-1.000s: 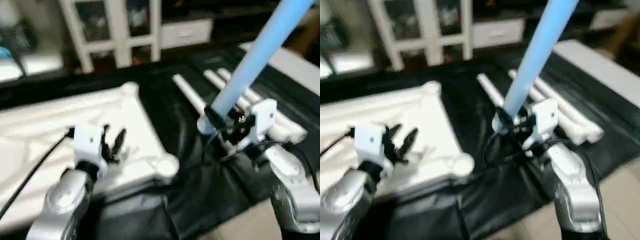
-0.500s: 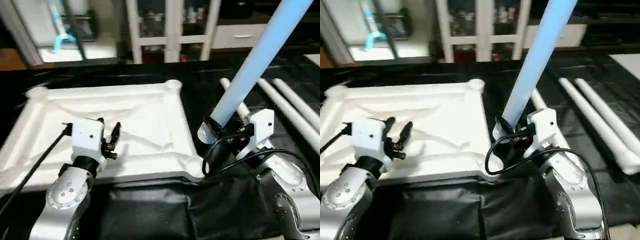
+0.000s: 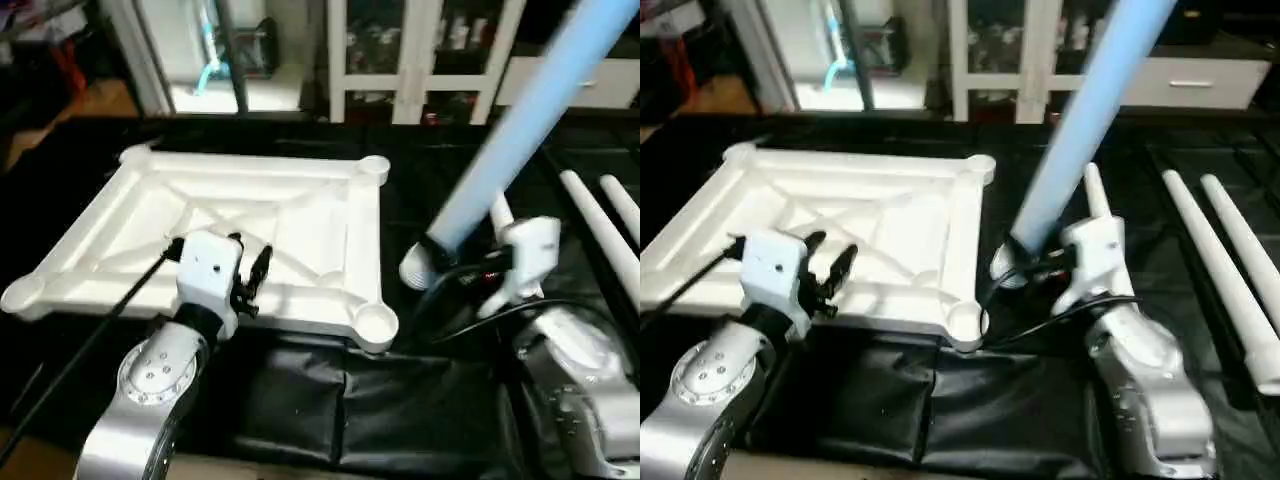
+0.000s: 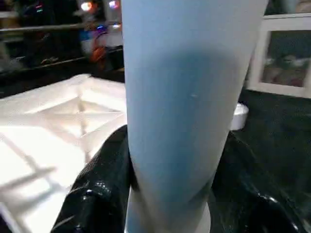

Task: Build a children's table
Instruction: Insert table leg to table base

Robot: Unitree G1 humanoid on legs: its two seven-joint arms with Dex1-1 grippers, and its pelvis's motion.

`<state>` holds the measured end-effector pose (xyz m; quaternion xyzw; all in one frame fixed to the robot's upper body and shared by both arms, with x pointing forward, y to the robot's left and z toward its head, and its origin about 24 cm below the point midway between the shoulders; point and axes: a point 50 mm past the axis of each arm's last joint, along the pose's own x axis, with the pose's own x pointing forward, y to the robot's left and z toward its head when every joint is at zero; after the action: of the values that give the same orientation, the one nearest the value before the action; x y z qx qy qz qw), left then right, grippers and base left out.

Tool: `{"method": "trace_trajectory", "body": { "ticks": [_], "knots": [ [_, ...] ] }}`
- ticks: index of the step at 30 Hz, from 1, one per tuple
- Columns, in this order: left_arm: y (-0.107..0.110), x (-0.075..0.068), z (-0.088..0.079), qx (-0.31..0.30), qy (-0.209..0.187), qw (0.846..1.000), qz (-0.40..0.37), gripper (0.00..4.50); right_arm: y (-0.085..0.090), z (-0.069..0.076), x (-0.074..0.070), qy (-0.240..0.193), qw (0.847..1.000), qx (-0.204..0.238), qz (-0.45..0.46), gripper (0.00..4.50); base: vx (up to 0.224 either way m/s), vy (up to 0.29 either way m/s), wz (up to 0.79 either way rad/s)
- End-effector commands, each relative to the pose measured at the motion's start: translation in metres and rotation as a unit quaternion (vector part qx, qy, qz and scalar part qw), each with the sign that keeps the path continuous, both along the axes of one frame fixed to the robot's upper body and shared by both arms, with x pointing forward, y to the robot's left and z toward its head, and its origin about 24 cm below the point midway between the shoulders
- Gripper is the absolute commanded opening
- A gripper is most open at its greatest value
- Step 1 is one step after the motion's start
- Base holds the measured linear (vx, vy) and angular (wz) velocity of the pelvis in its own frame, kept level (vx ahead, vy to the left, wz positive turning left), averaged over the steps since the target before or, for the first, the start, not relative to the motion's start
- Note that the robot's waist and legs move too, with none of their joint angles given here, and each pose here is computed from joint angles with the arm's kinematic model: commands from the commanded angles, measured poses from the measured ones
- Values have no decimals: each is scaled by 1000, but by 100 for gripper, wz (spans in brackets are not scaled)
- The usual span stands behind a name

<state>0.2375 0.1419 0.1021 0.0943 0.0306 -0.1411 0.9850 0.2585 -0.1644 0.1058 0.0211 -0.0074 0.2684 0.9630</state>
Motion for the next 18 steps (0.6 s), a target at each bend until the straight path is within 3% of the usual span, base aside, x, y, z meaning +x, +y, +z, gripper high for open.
{"method": "trace_trajectory", "body": {
  "ticks": [1,8,18],
  "knots": [
    [0,4,-2,23,-3,1000,-6,238,3,4,1,-10,1000,-7,5,187,-56,1,25],
    [2,11,-3,24,-2,1000,-3,238,6,2,0,3,1000,-19,1,187,-41,79,11],
    [0,5,-13,12,7,1000,4,238,-7,2,0,16,999,-11,-39,187,-40,245,-28]
  ]
}}
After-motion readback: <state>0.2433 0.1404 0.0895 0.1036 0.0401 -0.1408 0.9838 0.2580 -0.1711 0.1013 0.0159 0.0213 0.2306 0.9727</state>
